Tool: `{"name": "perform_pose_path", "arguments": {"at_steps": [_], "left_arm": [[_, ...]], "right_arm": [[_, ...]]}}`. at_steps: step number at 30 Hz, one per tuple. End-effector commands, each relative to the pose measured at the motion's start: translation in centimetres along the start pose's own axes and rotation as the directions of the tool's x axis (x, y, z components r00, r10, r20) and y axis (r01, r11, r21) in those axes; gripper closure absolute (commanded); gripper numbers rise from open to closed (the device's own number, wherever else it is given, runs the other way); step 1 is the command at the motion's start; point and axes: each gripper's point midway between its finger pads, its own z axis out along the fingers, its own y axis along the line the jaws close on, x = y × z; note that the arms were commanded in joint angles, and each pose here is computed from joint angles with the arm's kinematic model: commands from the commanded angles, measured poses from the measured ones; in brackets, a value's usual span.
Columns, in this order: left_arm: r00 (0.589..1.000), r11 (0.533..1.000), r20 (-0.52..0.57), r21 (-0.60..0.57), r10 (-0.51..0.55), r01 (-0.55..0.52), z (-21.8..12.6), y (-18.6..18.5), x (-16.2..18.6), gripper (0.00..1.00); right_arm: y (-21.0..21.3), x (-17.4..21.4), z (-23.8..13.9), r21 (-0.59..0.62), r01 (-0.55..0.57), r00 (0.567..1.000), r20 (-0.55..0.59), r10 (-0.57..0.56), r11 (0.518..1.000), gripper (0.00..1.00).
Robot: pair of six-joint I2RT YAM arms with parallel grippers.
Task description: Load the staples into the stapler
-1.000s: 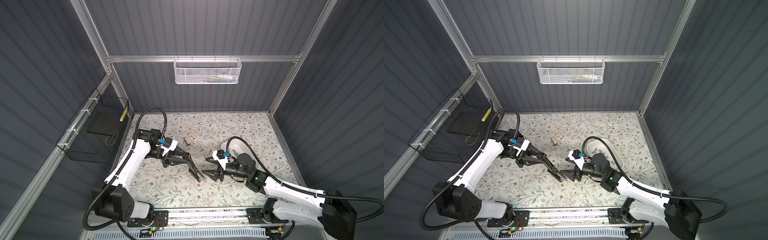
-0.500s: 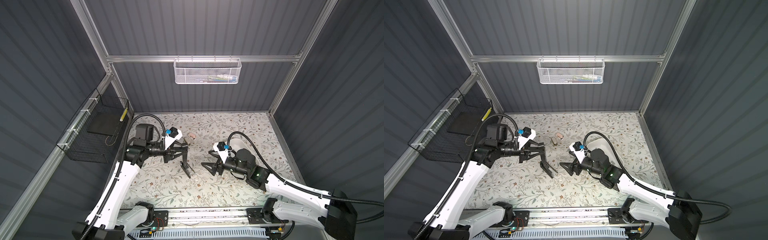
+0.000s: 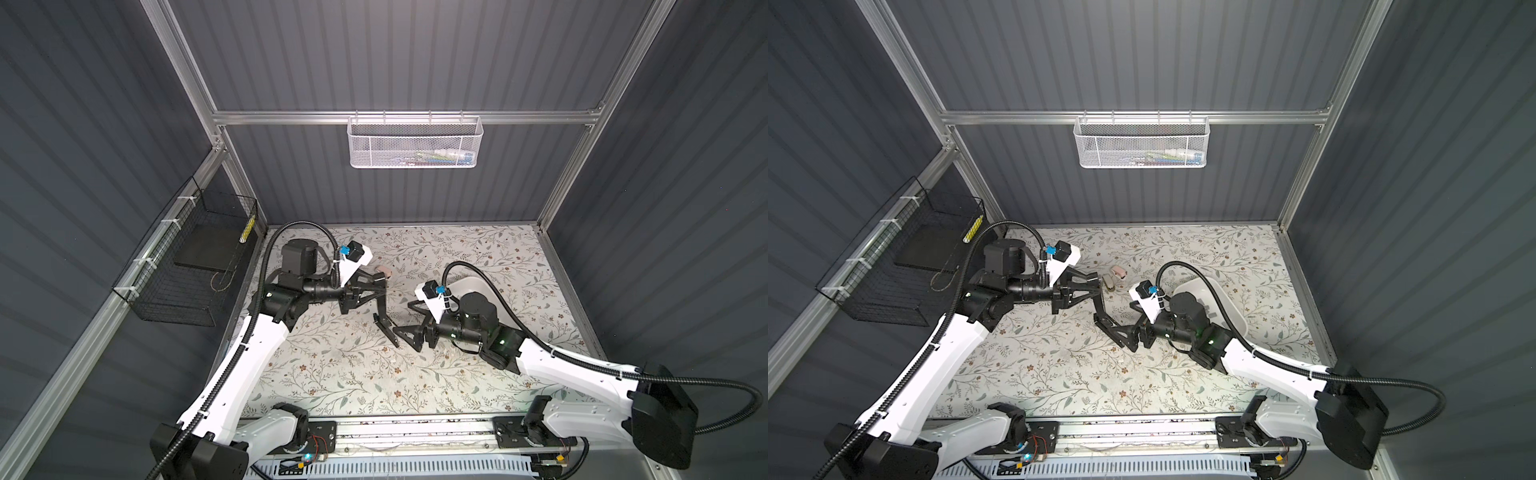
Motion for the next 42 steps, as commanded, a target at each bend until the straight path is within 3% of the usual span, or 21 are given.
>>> {"name": "perform_pose_path", "arguments": {"at_steps": [1,6,8,17,21,29,30,32,34,35,36,37,42], "left_arm": [[0.999,0.996,0.019,0.076,0.039,-0.04,1.8,-1.5,-0.6,1.0],[0.998,0.986,-0.001,0.153,0.068,-0.067,4.0,-3.3,-0.3,1.0],[0.998,0.981,0.006,0.183,0.069,-0.069,4.4,-3.7,-0.4,1.0],[0.995,0.971,0.037,0.216,0.096,-0.102,4.0,-4.9,-0.8,1.0],[0.994,0.968,0.05,0.224,0.101,-0.11,3.8,-5.2,-0.9,1.0],[0.991,0.971,0.027,0.198,0.133,-0.135,3.5,-5.1,-0.4,1.0],[0.989,0.973,0.017,0.177,0.145,-0.145,3.4,-4.9,-0.3,0.98],[0.987,0.981,0.0,0.111,0.16,-0.159,2.9,-4.3,-0.4,0.78],[0.983,0.982,-0.017,0.045,0.185,-0.185,2.3,-3.9,-0.5,0.68],[0.981,0.981,-0.025,0.014,0.194,-0.194,2.0,-3.6,-0.5,0.58],[0.982,0.981,-0.038,-0.046,0.186,-0.188,1.7,-2.8,-0.6,0.37],[0.982,0.977,-0.051,-0.105,0.18,-0.185,1.5,-2.0,-0.5,0.03],[0.981,0.931,-0.056,-0.308,0.186,-0.194,0.1,0.7,-0.6,0.01]], "right_arm": [[0.8,-1.1,0.4,-0.036,0.008,1.0,0.02,-0.007,0.999,0.01],[0.8,-1.4,0.4,-0.039,0.02,0.999,0.037,-0.018,0.999,0.01],[1.4,-1.6,0.3,-0.074,0.027,0.999,0.048,-0.023,0.997,0.06],[3.3,-1.8,-0.7,-0.175,0.053,0.993,0.117,-0.032,0.983,0.39],[3.6,-1.8,-0.4,-0.203,0.034,0.994,0.106,-0.013,0.979,0.61],[2.2,-1.6,-0.1,-0.124,0.015,0.996,0.089,-0.004,0.992,0.89],[1.9,-1.5,-0.1,-0.106,0.012,0.997,0.083,-0.003,0.994,0.92],[1.1,-1.5,-0.1,-0.054,-0.006,0.997,0.08,0.01,0.999,0.97],[0.0,-1.7,-0.2,0.014,-0.017,0.996,0.087,0.016,1.0,1.0],[-0.5,-1.6,-0.3,0.042,-0.022,0.996,0.089,0.018,0.999,1.0],[-1.1,-1.6,-0.4,0.076,-0.031,0.995,0.093,0.024,0.997,1.0],[-1.9,-1.5,-0.5,0.118,-0.047,0.995,0.094,0.036,0.992,1.0],[-5.9,-0.9,-1.6,0.344,-0.142,0.987,0.12,0.107,0.928,1.0]]}}
